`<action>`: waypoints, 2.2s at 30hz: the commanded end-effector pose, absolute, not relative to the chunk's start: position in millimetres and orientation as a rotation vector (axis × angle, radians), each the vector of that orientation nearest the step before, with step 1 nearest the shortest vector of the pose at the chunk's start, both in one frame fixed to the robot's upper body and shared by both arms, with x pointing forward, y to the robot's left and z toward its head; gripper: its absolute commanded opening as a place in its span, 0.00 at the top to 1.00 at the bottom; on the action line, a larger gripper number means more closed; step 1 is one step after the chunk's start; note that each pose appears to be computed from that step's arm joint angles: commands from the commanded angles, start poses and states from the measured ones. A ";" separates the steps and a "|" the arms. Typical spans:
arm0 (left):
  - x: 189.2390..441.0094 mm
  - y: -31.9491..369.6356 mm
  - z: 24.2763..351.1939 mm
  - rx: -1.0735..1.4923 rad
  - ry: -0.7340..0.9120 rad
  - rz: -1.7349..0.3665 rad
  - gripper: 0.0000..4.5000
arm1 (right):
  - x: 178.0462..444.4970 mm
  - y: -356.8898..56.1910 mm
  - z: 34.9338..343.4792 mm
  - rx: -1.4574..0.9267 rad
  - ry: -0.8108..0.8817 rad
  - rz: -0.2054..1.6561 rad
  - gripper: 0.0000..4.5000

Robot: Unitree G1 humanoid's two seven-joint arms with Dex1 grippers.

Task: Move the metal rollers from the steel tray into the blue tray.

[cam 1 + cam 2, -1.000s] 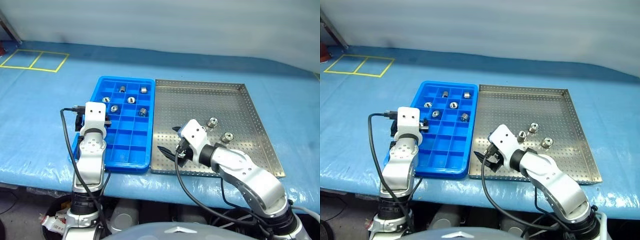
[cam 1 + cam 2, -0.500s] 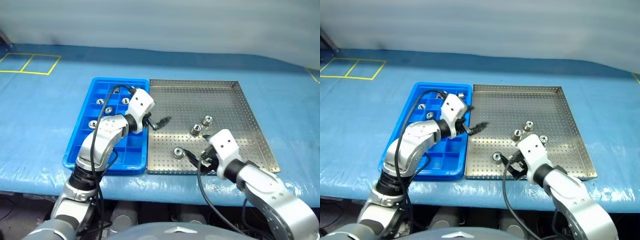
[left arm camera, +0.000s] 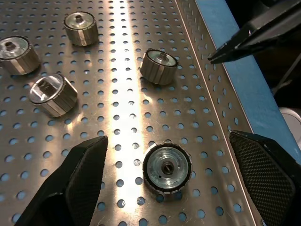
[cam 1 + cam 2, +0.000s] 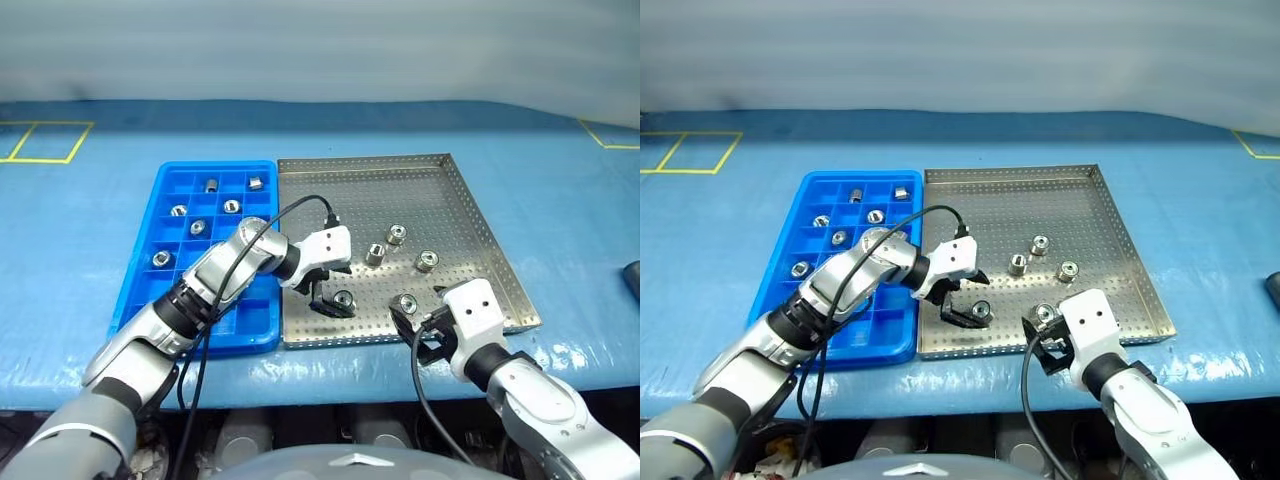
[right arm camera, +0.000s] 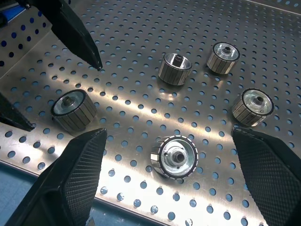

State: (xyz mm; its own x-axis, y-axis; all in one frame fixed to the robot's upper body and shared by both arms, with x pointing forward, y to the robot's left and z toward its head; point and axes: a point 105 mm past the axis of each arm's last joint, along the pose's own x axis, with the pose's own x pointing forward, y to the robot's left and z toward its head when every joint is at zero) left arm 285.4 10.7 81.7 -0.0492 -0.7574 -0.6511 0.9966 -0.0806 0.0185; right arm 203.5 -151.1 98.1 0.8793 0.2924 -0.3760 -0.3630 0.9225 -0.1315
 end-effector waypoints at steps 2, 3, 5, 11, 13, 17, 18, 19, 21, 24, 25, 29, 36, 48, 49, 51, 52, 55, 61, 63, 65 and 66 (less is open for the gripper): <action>288.1 6.2 78.0 0.684 0.513 -1.588 0.01 | 202.9 -144.4 112.0 -0.194 0.285 0.345 0.00; 287.9 5.8 75.1 0.697 0.521 -1.592 0.01 | 203.1 -144.5 112.0 -0.193 0.285 0.342 0.00; 286.0 3.9 71.9 0.705 0.529 -1.608 0.07 | 203.8 -143.9 112.7 -0.192 0.282 0.342 0.00; 284.2 -1.9 68.7 0.701 0.522 -1.621 0.41 | 207.1 -141.7 115.8 -0.196 0.270 0.351 0.00; 283.5 -3.2 68.5 0.701 0.519 -1.623 0.56 | 207.5 -141.0 116.2 -0.198 0.269 0.357 0.00; 282.8 -3.8 69.9 0.688 0.512 -1.620 0.63 | 208.4 -139.8 116.7 -0.199 0.269 0.363 0.00; 285.1 -3.9 73.3 0.668 0.498 -1.598 0.63 | 208.9 -139.0 117.2 -0.199 0.268 0.368 0.00; 288.3 -3.9 78.5 0.635 0.480 -1.569 0.63 | 209.5 -137.5 117.8 -0.199 0.265 0.377 0.00; 298.4 -1.8 92.1 0.570 0.425 -1.478 0.63 | 211.7 -134.0 118.9 -0.204 0.261 0.401 0.00; 312.7 5.7 116.8 0.444 0.344 -1.331 0.63 | 216.1 -127.7 121.0 -0.216 0.252 0.443 0.00; 317.6 10.7 127.1 0.392 0.312 -1.271 0.63 | 218.3 -124.0 122.7 -0.221 0.244 0.466 0.00; 329.8 43.5 155.6 0.286 0.207 -1.018 0.63 | 229.9 -102.5 129.4 -0.241 0.211 0.596 0.00; 316.4 105.6 161.6 0.322 0.187 -0.658 0.63 | 245.5 -71.7 135.6 -0.292 0.182 0.796 0.00; 276.3 168.4 128.2 0.264 0.390 -0.314 0.63 | 250.3 -37.5 132.7 -0.330 0.177 1.029 0.00; 274.4 171.5 125.2 0.271 0.406 -0.295 0.63 | 250.5 -36.6 132.5 -0.330 0.177 1.037 0.00; 272.3 174.4 121.7 0.268 0.423 -0.277 0.63 | 250.4 -35.1 132.1 -0.329 0.177 1.048 0.00; 271.9 174.4 120.3 0.260 0.428 -0.276 0.63 | 250.1 -34.3 131.8 -0.329 0.177 1.054 0.00; 271.9 171.6 116.7 0.242 0.439 -0.287 0.63 | 249.2 -32.9 131.5 -0.330 0.176 1.060 0.00; 276.5 167.7 108.9 0.219 0.460 -0.304 0.63 | 248.4 -38.4 132.1 -0.319 0.173 1.020 0.00; 278.3 166.8 109.0 0.216 0.459 -0.307 0.63 | 248.1 -40.9 131.5 -0.315 0.176 1.004 0.00; 281.0 165.9 109.4 0.218 0.456 -0.314 0.63 | 246.8 -42.7 130.4 -0.309 0.182 0.991 0.00; 284.2 165.1 110.8 0.217 0.447 -0.317 0.63 | 245.7 -43.7 129.9 -0.305 0.185 0.985 0.00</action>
State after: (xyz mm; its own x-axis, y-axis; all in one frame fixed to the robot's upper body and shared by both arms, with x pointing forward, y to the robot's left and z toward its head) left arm 278.6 168.7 104.4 0.8414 -0.2377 -0.4853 0.3370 0.9329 0.1274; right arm 247.6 -43.6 116.4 0.5214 0.7833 -0.3385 -0.8510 0.5067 -0.1383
